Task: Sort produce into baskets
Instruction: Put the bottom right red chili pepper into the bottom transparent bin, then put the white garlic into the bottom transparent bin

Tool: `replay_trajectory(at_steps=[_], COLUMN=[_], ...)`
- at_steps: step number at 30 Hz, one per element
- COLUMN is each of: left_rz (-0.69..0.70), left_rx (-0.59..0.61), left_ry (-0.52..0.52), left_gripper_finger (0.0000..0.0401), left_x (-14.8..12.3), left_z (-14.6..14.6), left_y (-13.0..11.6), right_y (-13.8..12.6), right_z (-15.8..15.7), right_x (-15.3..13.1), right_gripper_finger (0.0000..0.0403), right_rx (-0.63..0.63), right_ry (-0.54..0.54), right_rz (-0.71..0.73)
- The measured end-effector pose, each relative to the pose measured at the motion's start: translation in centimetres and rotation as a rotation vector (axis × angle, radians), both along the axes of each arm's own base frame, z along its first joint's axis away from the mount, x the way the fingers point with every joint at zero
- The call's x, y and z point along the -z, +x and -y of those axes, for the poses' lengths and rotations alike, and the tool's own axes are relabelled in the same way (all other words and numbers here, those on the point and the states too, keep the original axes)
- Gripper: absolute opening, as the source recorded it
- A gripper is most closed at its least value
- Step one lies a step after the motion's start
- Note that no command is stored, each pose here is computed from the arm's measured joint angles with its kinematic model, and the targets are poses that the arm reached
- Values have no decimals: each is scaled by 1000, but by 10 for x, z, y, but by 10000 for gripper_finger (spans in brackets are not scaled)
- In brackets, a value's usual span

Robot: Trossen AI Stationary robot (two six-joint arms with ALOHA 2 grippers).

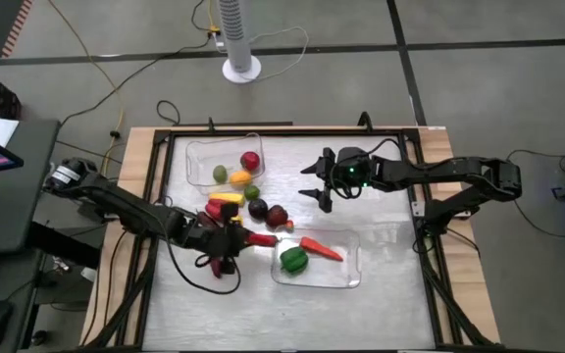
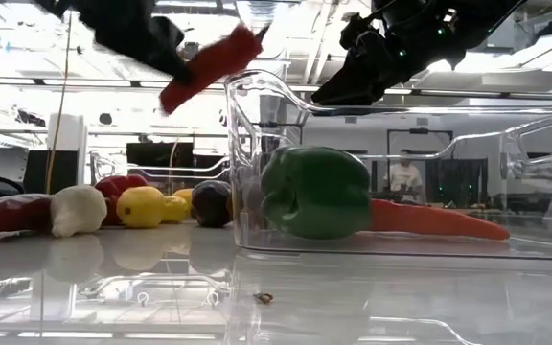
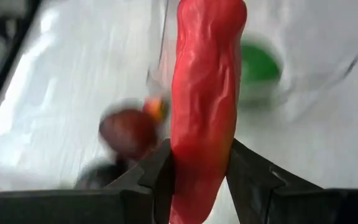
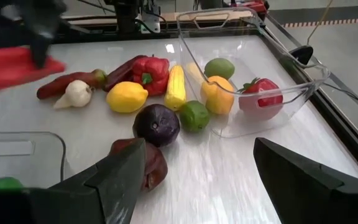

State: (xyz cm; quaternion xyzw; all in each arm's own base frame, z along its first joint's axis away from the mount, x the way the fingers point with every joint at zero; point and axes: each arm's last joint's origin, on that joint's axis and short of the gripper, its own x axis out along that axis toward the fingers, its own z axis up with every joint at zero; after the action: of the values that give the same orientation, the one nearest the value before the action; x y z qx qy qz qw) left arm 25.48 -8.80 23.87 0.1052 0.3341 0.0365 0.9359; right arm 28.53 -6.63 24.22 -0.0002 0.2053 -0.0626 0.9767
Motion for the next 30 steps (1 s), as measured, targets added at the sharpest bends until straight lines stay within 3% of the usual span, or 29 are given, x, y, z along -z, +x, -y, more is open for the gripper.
replay_trajectory(at_steps=[4,9,15,21,30], left_rz=[54,85,49,-55,-133], left_rx=[69,67,87,112,-2], left_ry=[36,62,86,153,135], left_gripper_finger=[113,118,183,248,260], left_x=[0,-1,-4,-9,-29], left_z=[6,10,12,9,-4], left_y=[22,62,95,87,58], right_y=[0,0,0,-1,-1], right_z=[0,0,0,0,1], right_x=[0,0,0,2,2], right_gripper_finger=[325,325,325,325,325], right_rx=[1,1,0,-2,37], right_ry=[2,2,2,-1,-14], right_rz=[1,1,-5,-18,-21])
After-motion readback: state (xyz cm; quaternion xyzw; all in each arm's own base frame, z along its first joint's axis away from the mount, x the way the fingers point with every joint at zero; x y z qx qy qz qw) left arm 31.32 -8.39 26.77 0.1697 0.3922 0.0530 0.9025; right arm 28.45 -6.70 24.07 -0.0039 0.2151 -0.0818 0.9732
